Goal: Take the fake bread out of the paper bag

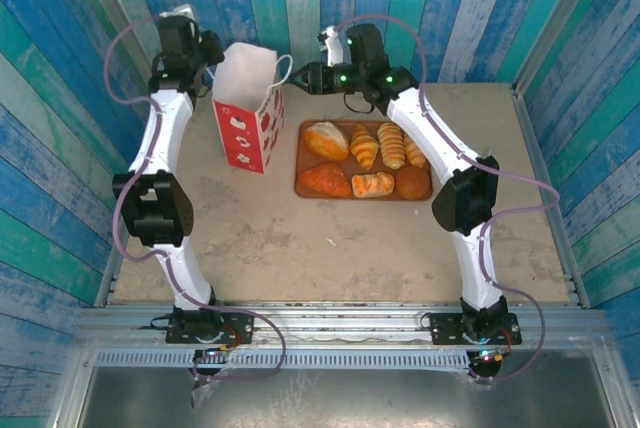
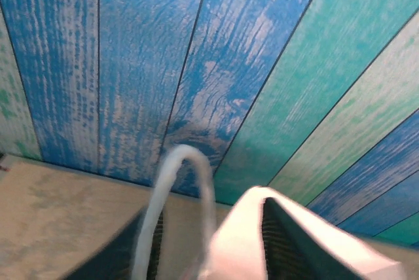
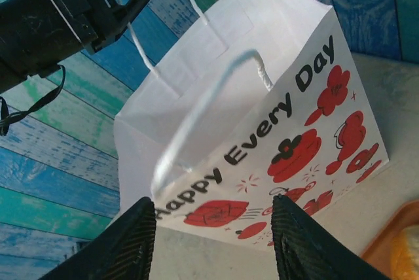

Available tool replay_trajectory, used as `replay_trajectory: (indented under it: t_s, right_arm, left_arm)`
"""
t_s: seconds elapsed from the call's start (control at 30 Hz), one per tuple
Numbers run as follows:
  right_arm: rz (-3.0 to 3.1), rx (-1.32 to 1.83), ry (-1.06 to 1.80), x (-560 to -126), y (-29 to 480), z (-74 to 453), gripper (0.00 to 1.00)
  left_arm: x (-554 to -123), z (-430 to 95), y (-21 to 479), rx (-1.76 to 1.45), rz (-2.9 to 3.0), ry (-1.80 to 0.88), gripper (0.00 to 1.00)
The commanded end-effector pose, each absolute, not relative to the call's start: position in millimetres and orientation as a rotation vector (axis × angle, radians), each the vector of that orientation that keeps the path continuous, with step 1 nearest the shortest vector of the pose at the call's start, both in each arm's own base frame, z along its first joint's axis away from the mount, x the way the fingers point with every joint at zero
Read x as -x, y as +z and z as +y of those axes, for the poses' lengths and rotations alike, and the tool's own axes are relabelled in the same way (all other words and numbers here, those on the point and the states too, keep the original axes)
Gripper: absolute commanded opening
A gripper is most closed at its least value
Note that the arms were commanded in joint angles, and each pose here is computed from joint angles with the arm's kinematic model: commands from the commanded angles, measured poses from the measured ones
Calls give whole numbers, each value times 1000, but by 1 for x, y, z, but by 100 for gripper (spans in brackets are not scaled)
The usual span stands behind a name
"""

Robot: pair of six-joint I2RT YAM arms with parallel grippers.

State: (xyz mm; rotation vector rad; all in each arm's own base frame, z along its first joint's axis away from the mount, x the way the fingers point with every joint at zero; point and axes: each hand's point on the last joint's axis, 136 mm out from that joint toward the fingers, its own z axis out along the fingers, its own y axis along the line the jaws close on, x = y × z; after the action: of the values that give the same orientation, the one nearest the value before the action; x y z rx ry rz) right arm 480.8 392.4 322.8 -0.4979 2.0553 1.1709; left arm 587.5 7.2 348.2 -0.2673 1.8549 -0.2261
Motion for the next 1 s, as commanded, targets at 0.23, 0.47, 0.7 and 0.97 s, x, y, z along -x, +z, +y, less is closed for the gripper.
replay_trajectory:
  t_s: [0.23, 0.47, 0.7, 0.97]
  right_arm:
    - [1952, 600, 1059, -456, 389, 358, 74]
    - [1907, 435, 352, -437, 394, 233, 99]
    - [1914, 78, -32, -405, 322, 78, 100]
    - [2100, -145, -254, -363, 184, -33, 100]
  left_arm:
    - [-564, 25, 392, 278, 1812, -110, 94]
    - [-483, 43, 443, 333, 1629, -14, 94]
    - [-404, 40, 445, 346, 1484, -58, 94]
    - [-356, 25, 313, 374, 1658, -170, 94]
